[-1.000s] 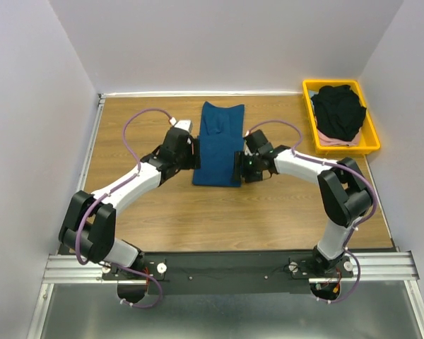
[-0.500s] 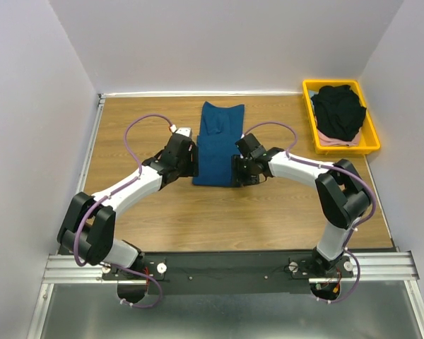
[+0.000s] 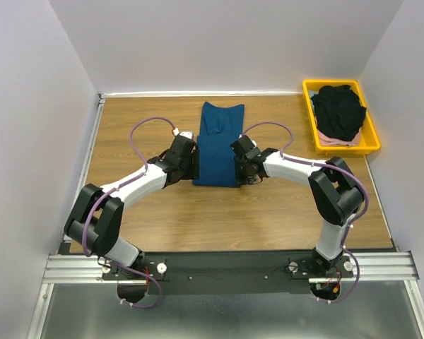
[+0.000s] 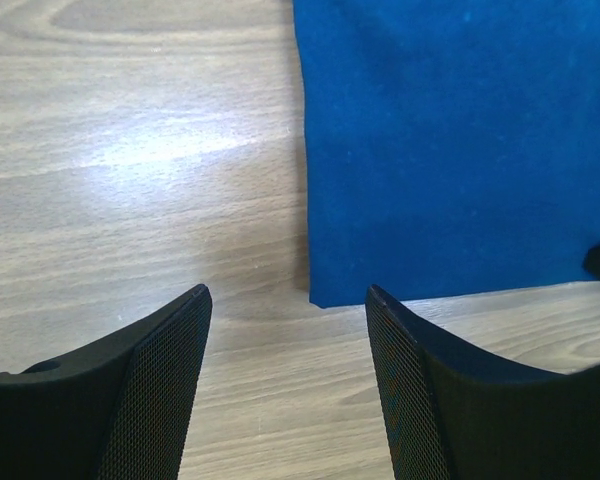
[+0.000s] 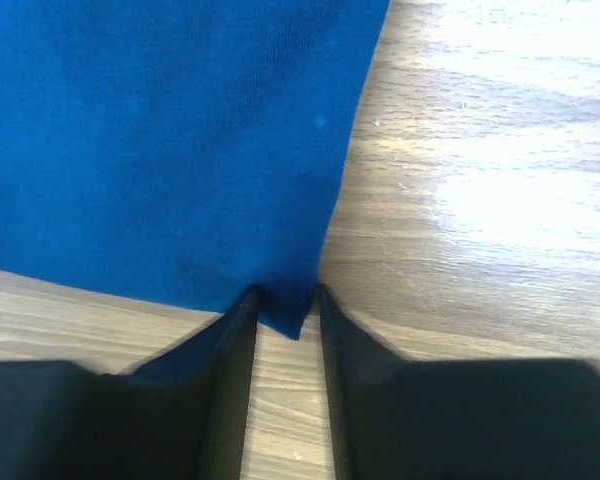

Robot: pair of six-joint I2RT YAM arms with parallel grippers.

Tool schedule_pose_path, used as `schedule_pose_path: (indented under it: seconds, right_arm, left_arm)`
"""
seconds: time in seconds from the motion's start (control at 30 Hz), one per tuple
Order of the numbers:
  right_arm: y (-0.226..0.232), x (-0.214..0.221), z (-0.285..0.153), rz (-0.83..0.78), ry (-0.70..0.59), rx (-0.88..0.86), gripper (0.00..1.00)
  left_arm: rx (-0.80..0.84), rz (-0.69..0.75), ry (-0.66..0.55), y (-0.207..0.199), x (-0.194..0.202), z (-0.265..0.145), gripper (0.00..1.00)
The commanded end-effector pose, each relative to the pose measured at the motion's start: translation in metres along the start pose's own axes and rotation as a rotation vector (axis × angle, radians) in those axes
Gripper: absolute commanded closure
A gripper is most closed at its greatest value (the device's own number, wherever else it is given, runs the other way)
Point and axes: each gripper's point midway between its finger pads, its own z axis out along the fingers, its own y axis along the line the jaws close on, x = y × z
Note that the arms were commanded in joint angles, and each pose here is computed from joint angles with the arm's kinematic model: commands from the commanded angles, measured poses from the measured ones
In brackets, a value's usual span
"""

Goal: Fold and stack the t-shirts
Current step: Fold the tshirt

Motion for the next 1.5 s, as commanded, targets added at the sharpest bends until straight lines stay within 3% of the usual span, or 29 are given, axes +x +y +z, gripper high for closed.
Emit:
schedule_pose_path:
  seconds: [0.0, 0.07, 0.2, 0.77, 1.1, 1.2, 1.33, 1.47]
  right_arm:
    - [-0.035, 0.049, 0.016, -0.045, 0.125, 0.140, 0.75]
    - [-0.038, 0.051, 0.015, -0.054, 0.129, 0.147, 0.88]
    - [-0.039, 0.052, 0.012, -0.068, 0.127, 0.151, 0.99]
    - [-0.039, 0.049, 0.015, -0.098, 0.129, 0.154, 0.99]
    - [-0.036, 0.042, 0.009, -0.102, 0.106, 0.148, 0.99]
    - [-0.036, 0.041, 0.008, -0.107, 0.106, 0.143, 0.99]
    - [-0.025, 0.046, 0.000, -0.134, 0.145, 0.076, 0.99]
    - [-0.020, 0.070, -0.019, -0.176, 0.234, 0.046, 0.99]
  left_arm:
    - [-0.032, -0.001, 0.041, 0.001, 0.005, 0.007, 0.29]
    - [-0.035, 0.002, 0.058, 0.000, 0.009, 0.010, 0.29]
    - [-0.044, 0.011, 0.093, 0.000, 0.015, 0.018, 0.29]
    - [-0.049, 0.081, 0.247, -0.010, 0.046, 0.040, 0.36]
    - [-0.094, 0.124, 0.338, 0.001, 0.073, 0.038, 0.55]
    - [-0.092, 0.134, 0.370, 0.001, 0.083, 0.038, 0.65]
    - [-0.086, 0.136, 0.382, 0.003, 0.091, 0.029, 1.00]
    - [-0.069, 0.134, 0.395, 0.003, 0.099, 0.008, 1.00]
